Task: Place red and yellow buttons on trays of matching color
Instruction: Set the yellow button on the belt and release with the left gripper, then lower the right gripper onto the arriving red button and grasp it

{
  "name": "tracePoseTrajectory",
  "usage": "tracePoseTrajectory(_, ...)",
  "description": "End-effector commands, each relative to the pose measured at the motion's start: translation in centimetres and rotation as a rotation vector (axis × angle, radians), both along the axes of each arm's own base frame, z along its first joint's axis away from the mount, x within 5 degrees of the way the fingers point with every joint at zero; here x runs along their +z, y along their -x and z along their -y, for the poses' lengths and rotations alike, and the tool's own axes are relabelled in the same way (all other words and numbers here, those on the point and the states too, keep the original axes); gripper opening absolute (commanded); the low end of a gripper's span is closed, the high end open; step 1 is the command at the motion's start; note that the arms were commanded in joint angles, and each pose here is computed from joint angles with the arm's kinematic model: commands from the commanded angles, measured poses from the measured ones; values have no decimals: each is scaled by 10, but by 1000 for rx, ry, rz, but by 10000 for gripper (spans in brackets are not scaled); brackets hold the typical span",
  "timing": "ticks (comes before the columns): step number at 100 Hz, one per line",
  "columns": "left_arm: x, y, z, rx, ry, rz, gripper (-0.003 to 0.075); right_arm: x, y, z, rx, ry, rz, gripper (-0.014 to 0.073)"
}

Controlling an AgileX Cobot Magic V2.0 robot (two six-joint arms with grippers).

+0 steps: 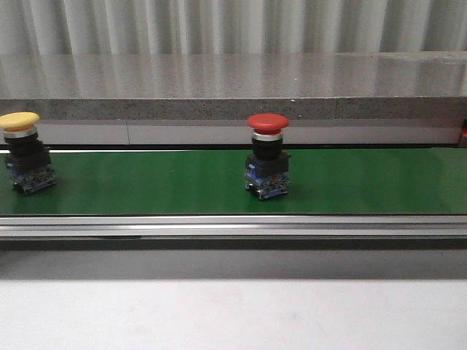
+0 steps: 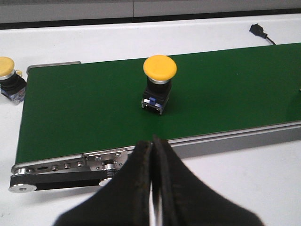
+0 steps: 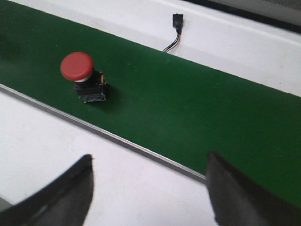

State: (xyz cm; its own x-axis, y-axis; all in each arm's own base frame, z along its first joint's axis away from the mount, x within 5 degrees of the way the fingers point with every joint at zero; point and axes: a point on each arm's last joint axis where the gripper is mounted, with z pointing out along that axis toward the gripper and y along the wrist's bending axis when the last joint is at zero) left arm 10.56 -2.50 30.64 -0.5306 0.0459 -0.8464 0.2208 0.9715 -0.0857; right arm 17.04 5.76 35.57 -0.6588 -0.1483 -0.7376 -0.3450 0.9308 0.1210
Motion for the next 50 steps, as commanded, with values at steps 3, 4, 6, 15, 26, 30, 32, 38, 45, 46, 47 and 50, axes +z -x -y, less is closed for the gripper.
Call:
tracePoseTrajectory(3,14,-2,1,2,31,83,-20,12,-19,-9,20,-16,13,664)
tracePoseTrajectory(4,14,-2,1,2,31,83,-20,13,-21,-10,24,-16,11,664)
tracePoseTrajectory(6,14,-2,1,2,31,83,-20,12,-24,-12,28,-13,-1,661)
tracePoseTrajectory(15,14,-2,1,2,31,83,-20,7,-41,-21,52,1,-64,656)
tracePoseTrajectory(26,14,-2,1,2,31,82,-20,3,-58,-32,84,17,-138,656)
tracePoseTrajectory(30,14,-2,1,2,31,82,-20,1,-64,-37,96,24,-165,656)
tracePoseTrajectory(32,14,-2,1,2,31,82,-20,0,-67,-39,103,27,-177,656)
tracePoseTrajectory(38,14,-2,1,2,31,82,-20,-5,-76,-45,118,38,-211,656)
tracePoseTrajectory(45,14,-2,1,2,31,82,-20,-11,-85,-51,133,50,-246,656)
tracePoseTrajectory(46,14,-2,1,2,31,82,-20,-10,-86,-52,135,50,-248,656)
tracePoseTrajectory(47,14,-2,1,2,31,82,-20,-11,-86,-53,138,52,-251,656)
tracePoseTrajectory(50,14,-2,1,2,31,82,-20,-15,-91,-55,142,59,-267,656)
